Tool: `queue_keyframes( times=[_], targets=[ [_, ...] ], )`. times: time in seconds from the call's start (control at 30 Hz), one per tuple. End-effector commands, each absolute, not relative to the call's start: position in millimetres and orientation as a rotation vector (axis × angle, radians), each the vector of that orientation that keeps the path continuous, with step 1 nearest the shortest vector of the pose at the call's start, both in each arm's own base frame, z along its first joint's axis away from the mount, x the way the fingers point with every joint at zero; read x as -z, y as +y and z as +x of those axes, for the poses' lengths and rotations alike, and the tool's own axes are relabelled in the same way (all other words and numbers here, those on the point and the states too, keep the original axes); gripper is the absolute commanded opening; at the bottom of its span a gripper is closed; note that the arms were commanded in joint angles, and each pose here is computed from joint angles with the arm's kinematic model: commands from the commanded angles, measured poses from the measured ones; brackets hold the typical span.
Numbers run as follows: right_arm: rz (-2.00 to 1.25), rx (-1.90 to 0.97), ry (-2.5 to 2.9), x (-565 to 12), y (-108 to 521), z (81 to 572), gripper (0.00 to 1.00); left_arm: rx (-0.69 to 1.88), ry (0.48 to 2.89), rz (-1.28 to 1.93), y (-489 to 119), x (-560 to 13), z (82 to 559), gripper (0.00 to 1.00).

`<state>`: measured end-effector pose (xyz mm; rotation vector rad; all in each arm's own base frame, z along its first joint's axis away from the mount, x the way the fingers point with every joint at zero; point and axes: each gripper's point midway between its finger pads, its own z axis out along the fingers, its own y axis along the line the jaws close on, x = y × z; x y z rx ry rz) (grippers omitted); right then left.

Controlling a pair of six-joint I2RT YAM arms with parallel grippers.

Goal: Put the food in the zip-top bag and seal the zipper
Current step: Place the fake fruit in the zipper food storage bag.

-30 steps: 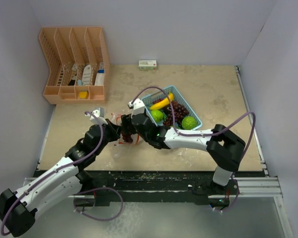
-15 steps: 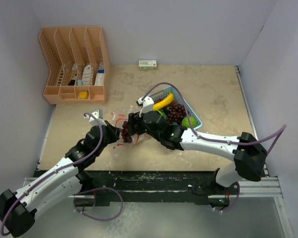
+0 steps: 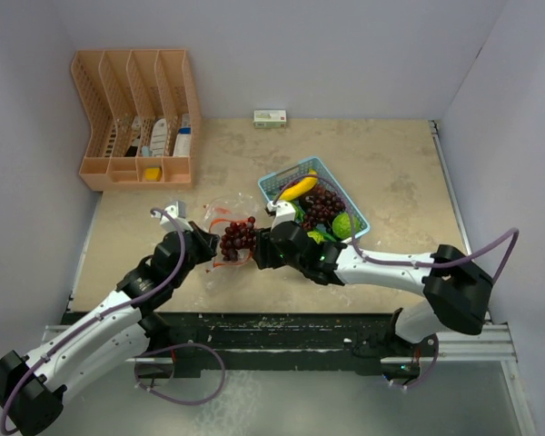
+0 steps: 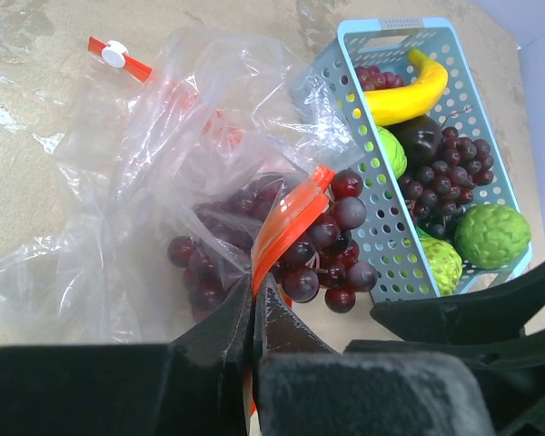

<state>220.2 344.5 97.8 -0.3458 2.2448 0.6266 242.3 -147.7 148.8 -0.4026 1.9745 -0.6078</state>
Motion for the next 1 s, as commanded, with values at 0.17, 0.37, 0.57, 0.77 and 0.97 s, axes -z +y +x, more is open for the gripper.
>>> queue_keyframes(
  times=[0.17,0.37,0.57,0.77,0.97],
  targets=[
    [-0.162,-0.831,2.261,-99.4,362.8,212.2,0.53,0.634,1.930,-0.416,-149.3,-162.5,245.5,0.00],
    [0.128,-0.938,2.210,-101.9,365.1,222.7,0.49,0.637,1.933,-0.419,-149.2,-160.7,244.7,0.00],
    [0.248,-0.994,2.138,-114.2,364.1,230.9,0.49,0.645,1.930,-0.417,-149.7,-160.9,244.1,0.00],
    [0.183,-1.048,2.214,-96.6,392.9,226.3,0.47,0.659,1.930,-0.414,-152.2,-161.3,244.2,0.00],
    [0.213,-1.064,2.272,-80.8,394.9,219.5,0.46,0.663,1.922,-0.415,-151.5,-163.1,243.7,0.00]
  ],
)
